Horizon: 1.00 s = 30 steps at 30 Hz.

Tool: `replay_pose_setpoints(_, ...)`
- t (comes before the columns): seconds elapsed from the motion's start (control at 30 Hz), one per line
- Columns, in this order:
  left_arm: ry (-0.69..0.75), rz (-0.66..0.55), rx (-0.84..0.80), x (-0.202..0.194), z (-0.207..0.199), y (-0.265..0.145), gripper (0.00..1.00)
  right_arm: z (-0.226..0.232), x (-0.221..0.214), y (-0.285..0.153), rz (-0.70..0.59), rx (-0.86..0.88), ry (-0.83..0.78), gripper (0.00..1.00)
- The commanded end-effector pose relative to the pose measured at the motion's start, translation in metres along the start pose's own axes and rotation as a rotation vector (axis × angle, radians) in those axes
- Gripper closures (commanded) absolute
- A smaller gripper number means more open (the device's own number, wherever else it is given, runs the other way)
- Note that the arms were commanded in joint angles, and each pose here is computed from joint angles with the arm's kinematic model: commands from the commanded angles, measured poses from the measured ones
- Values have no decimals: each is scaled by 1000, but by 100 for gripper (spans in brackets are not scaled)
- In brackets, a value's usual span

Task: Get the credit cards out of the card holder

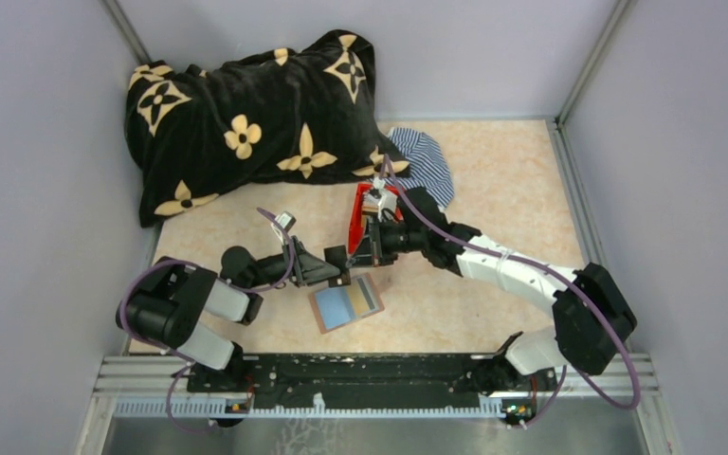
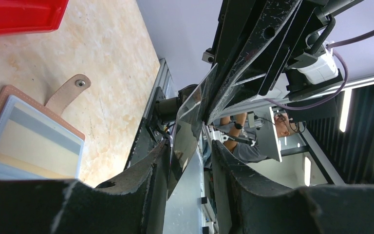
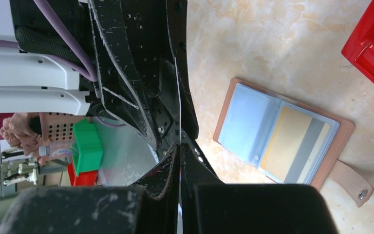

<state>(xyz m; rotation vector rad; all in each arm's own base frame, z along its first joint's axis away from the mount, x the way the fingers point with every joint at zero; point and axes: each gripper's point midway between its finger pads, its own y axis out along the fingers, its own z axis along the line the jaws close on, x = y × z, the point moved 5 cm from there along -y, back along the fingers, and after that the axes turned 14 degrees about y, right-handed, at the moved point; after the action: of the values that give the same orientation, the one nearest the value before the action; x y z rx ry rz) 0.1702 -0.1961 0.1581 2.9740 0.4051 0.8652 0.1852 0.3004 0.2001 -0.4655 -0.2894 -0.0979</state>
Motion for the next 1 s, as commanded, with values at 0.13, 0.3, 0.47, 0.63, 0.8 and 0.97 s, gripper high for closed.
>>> replay_pose_setpoints(0.13,210,-63,-128,10,-27,-1,58,7,4,-14,-41,33,-40,100)
replay_pose_setpoints(0.3,205,-66,-124,11,-25,-1,58,5,2,-15,-38,32,-38,100)
replay_pose_setpoints(0.47,200,-63,-122,12,-24,0,63,4,2,-16,-41,30,-35,100)
replay_pose_setpoints(0.63,202,-59,-123,11,-24,0,68,3,3,-16,-43,28,-29,100)
replay_pose_setpoints(0.8,194,-57,-117,9,-22,-1,67,3,5,-16,-45,28,-30,100)
replay_pose_setpoints(0.97,197,-59,-117,10,-22,-1,66,2,8,-19,-55,22,-30,100)
